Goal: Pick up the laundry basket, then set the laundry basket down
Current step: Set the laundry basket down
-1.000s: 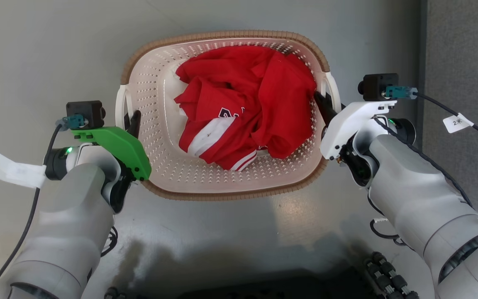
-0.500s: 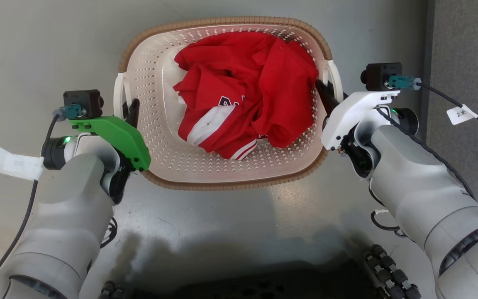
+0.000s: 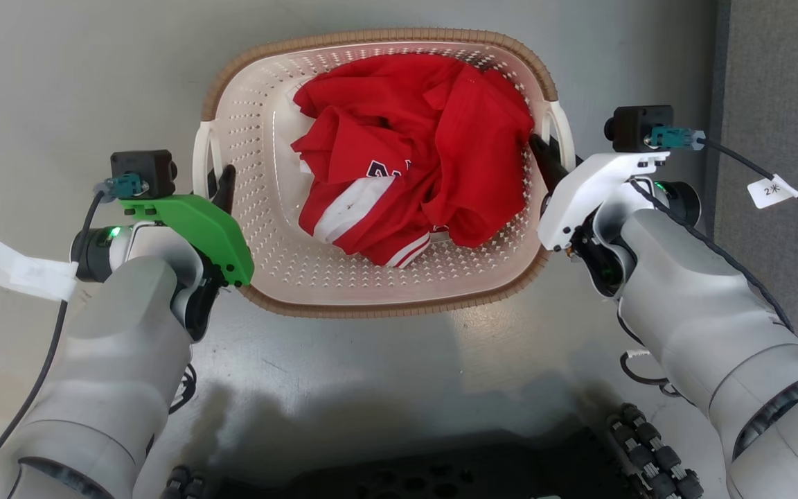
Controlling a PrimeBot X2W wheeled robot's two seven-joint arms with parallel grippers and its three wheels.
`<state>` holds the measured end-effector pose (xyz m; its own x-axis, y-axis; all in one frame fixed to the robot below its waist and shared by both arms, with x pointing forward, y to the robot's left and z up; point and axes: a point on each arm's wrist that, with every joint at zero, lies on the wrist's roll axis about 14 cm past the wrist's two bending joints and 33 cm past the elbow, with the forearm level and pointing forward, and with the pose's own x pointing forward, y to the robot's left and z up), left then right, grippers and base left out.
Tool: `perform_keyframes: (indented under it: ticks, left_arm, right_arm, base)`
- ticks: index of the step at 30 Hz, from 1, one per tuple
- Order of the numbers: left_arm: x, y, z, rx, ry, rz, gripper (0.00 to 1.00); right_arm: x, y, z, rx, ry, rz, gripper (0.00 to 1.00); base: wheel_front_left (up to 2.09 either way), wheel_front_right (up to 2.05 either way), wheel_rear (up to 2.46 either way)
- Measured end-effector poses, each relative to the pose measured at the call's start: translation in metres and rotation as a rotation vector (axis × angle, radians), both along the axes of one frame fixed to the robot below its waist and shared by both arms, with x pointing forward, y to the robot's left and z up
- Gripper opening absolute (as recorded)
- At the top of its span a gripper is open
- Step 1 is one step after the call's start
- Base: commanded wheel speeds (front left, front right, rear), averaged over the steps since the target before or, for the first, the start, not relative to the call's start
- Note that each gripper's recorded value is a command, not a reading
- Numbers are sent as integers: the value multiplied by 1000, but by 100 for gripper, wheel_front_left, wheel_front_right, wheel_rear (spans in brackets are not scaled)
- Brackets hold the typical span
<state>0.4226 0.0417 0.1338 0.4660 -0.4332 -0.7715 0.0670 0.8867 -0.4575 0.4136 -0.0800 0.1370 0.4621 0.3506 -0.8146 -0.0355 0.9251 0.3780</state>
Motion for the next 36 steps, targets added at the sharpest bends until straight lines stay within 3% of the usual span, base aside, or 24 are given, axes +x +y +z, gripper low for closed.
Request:
perform_keyframes:
  ticks: [1,2,3,4,20,36]
  left_arm:
    - [0,0,0,0,0,-1,35]
    - [0,0,0,1,0,-1,50]
    - [0,0,-1,2,0,-2,87]
    - [1,1,-1,5,0,-2,100]
    - [7,6,5,21,-19,5,100]
    - [26,11,53,31,-127,11,100]
  right_arm:
    - [-1,0,0,-2,2,0,0]
    - [-1,-1,-1,-3,4,1,22]
    - [-2,-2,-1,-6,6,0,63]
    - [-1,-2,-1,-3,6,-1,100]
    - [11,-1,8,6,-30,-10,100]
    - [19,-12,55,-10,-119,-44,100]
  base:
    - [0,0,0]
    - [0,0,0]
    - [0,0,0]
    - [0,0,0]
    - [0,0,0]
    - [0,0,0]
